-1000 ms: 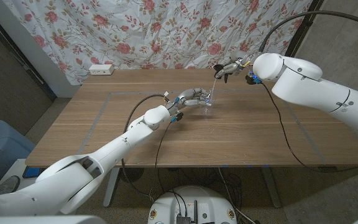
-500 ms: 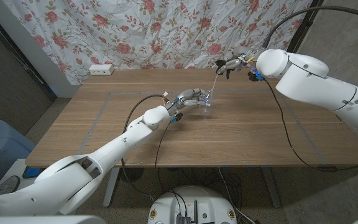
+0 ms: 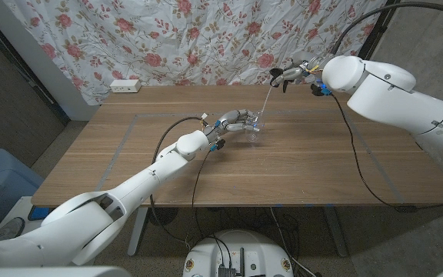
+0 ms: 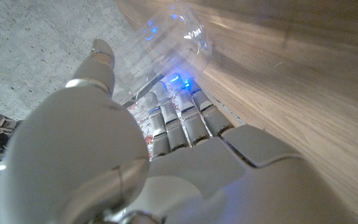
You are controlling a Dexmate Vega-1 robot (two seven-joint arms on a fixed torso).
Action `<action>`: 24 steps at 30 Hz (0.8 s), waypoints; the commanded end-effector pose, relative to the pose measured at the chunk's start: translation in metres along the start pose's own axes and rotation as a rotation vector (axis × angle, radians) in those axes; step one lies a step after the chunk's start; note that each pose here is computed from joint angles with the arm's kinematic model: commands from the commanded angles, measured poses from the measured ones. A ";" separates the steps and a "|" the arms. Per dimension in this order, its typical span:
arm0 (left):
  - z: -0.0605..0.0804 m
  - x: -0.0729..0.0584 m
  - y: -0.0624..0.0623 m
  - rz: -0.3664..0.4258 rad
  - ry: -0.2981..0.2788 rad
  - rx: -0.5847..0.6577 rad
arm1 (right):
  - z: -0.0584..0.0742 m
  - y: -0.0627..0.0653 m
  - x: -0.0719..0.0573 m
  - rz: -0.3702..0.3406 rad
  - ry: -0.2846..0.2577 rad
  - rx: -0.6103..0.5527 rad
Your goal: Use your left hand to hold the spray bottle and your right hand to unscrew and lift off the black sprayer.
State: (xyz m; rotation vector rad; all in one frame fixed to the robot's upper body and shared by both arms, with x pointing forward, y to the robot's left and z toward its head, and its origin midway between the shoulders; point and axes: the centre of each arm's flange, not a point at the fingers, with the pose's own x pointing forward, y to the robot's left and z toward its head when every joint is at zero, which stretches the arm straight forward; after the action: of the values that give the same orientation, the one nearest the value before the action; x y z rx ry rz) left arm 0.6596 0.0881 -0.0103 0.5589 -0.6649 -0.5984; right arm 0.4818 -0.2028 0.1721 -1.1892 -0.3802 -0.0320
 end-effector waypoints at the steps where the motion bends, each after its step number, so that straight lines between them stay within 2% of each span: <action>1: 0.000 -0.003 0.003 0.000 0.005 0.010 | -0.002 -0.011 -0.005 -0.038 -0.001 0.012; 17: -0.006 -0.016 0.010 0.036 0.035 0.020 | -0.001 -0.022 -0.012 -0.070 -0.026 0.069; 24: -0.010 -0.023 0.013 0.063 0.042 0.009 | -0.004 -0.023 -0.012 -0.078 -0.007 0.064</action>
State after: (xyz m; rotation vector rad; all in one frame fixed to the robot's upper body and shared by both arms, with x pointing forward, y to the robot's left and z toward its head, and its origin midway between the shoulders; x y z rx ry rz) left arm 0.6574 0.1044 -0.0131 0.5709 -0.6520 -0.5575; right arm 0.4683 -0.2135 0.1861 -1.1243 -0.4299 -0.0655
